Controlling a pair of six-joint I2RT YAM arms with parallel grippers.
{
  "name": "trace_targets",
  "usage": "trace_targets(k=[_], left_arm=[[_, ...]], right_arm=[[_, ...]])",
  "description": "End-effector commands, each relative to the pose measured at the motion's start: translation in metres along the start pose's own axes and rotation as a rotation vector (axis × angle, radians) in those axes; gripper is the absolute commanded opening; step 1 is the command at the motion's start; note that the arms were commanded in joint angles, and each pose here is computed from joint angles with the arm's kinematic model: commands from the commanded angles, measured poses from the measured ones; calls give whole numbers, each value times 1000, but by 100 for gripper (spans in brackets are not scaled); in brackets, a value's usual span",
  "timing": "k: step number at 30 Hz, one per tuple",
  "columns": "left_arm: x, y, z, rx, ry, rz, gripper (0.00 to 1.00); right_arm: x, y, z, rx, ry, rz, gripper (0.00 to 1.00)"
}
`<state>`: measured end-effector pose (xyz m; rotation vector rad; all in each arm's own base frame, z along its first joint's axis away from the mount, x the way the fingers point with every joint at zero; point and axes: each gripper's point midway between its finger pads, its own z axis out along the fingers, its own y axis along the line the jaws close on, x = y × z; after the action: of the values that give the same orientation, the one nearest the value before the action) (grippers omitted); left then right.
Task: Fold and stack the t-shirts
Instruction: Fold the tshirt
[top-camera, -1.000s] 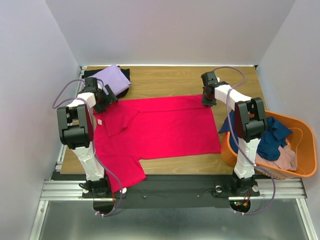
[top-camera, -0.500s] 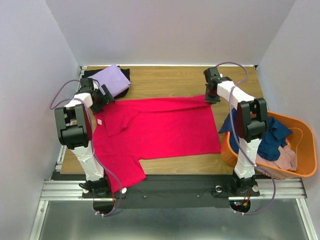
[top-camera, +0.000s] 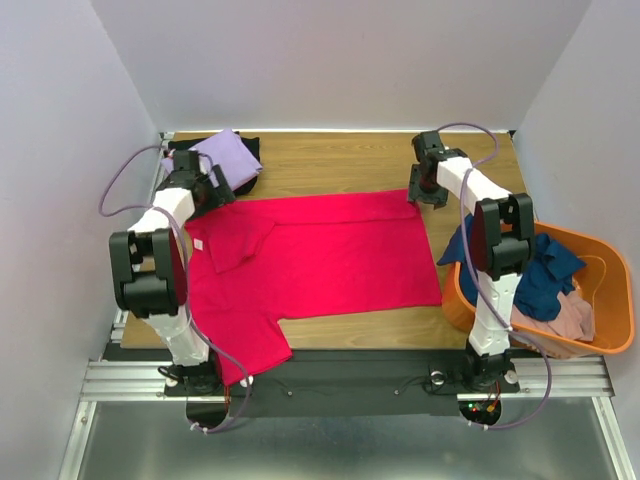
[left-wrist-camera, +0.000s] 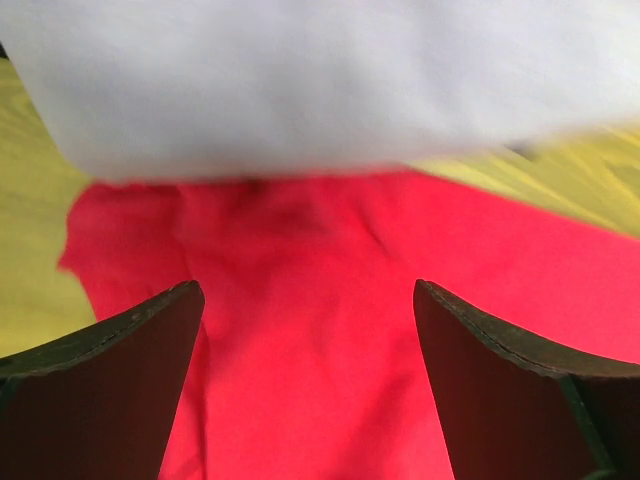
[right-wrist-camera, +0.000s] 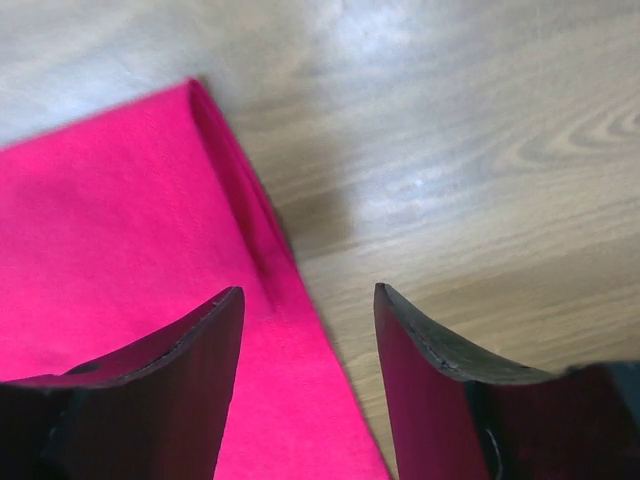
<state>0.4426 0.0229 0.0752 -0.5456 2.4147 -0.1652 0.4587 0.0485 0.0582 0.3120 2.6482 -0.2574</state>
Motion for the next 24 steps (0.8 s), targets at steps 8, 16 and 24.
trace_targets(k=[8, 16, 24], left_arm=[[28, -82, -91, 17, -169, 420, 91], [95, -103, -84, 40, -53, 546, 77], [124, -96, -63, -2, 30, 585, 57]], right_arm=[[-24, 27, -31, -176, -55, 41, 60], [-19, 43, -52, -305, -52, 80, 54], [-8, 41, -59, -319, -46, 73, 50]])
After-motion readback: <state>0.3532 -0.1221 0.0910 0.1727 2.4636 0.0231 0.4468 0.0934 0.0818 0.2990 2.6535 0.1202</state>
